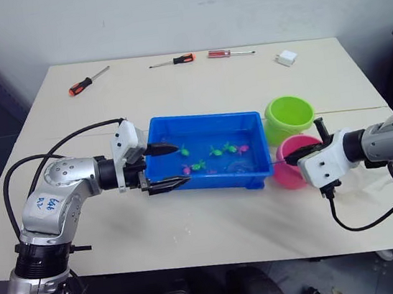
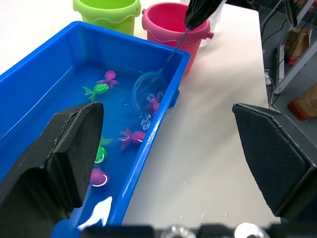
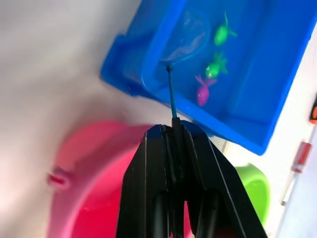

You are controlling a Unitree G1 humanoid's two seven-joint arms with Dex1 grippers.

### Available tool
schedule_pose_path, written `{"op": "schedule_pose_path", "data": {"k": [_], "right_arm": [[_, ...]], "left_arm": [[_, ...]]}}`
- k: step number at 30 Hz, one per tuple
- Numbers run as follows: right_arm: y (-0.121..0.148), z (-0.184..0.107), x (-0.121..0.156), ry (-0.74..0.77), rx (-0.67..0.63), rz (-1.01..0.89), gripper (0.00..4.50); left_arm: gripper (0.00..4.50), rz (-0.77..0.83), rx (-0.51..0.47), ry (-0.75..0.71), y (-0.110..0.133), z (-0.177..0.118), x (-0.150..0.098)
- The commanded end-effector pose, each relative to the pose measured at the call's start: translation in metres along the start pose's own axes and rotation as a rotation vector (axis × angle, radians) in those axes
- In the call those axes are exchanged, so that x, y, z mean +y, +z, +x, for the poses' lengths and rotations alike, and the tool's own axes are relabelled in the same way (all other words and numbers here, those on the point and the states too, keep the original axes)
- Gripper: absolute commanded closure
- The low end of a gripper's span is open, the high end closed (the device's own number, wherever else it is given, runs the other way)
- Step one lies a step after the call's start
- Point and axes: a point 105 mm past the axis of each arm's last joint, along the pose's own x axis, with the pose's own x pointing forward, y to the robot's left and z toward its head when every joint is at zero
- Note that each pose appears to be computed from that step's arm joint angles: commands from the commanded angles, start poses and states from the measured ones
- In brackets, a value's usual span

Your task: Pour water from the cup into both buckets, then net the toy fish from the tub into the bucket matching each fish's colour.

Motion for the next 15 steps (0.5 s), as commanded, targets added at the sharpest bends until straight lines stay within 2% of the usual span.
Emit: {"op": "schedule_pose_path", "data": {"k": [1,7,15], "right_arm": [[0.009,-0.005,-0.004,-0.034,-0.063,0.146,4.5],[0.012,-0.009,-0.008,-0.108,-0.144,0.443,4.5],[0.0,-0.009,-0.006,-0.142,-0.176,0.703,4.5]], "left_arm": [[0.01,0.045,-0.027,0.002,0.012,-0.004,-0.002],[0.01,0.047,-0.026,0.008,0.011,-0.005,0.001],[0.01,0.032,-0.017,0.023,0.005,-0.008,0.006]]}}
